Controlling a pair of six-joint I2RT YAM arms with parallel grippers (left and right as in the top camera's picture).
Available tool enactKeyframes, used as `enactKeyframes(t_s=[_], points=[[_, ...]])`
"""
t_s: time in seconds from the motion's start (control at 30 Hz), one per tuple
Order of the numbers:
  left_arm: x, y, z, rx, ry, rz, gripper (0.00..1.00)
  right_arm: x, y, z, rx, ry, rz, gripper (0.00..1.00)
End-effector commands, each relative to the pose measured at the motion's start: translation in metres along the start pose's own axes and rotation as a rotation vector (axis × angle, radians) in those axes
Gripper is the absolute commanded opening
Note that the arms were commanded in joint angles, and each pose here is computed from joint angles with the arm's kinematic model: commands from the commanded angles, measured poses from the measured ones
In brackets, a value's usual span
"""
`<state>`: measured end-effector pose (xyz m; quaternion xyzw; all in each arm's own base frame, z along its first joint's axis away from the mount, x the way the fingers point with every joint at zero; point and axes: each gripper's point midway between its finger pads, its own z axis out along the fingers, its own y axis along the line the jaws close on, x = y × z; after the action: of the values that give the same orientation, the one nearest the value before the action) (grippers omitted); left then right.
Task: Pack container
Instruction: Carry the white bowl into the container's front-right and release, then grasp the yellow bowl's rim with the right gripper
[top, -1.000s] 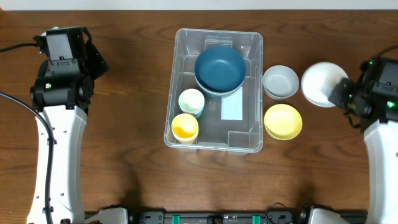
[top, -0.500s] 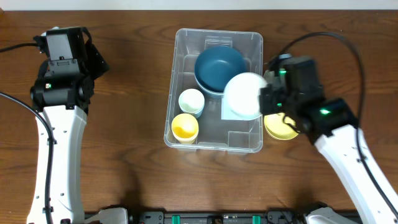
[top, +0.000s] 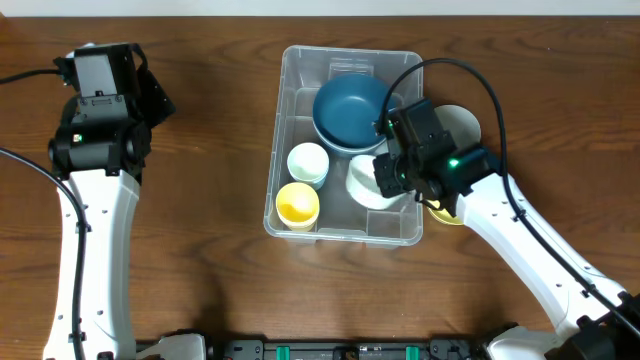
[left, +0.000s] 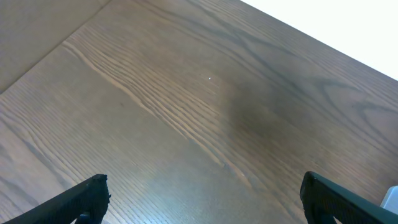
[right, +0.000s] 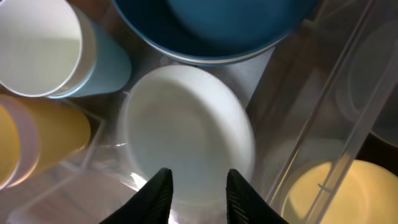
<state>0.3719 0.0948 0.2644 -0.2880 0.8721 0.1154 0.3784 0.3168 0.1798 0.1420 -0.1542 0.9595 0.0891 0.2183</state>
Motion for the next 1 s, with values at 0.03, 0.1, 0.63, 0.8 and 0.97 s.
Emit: enactKeyframes(t_s=[0.03, 0.1, 0.63, 0.8, 0.97], points=[[-0.006, 0.004, -0.003, -0.018, -0.018, 0.002, 0.98, -0.024, -0.022, -0.04, 0.072, -0.117, 0.045, 0.38], [-0.006, 0.005, -0.003, -0.018, -0.018, 0.002, 0.98, -0.027, -0.043, -0.056, 0.128, -0.151, 0.109, 0.45], [-0.006, 0.005, -0.003, -0.018, -0.018, 0.002, 0.98, 0.035, -0.191, -0.067, 0.317, -0.065, 0.595, 0.69], [-0.006, 0.005, -0.003, -0.018, -0.018, 0.002, 0.98, 0.062, -0.199, -0.025, 0.315, 0.015, 0.621, 0.73], [-0.006, 0.005, -0.003, -0.018, -0.018, 0.002, 0.98, 0.082, -0.2, 0.007, 0.309, 0.06, 0.61, 0.77]])
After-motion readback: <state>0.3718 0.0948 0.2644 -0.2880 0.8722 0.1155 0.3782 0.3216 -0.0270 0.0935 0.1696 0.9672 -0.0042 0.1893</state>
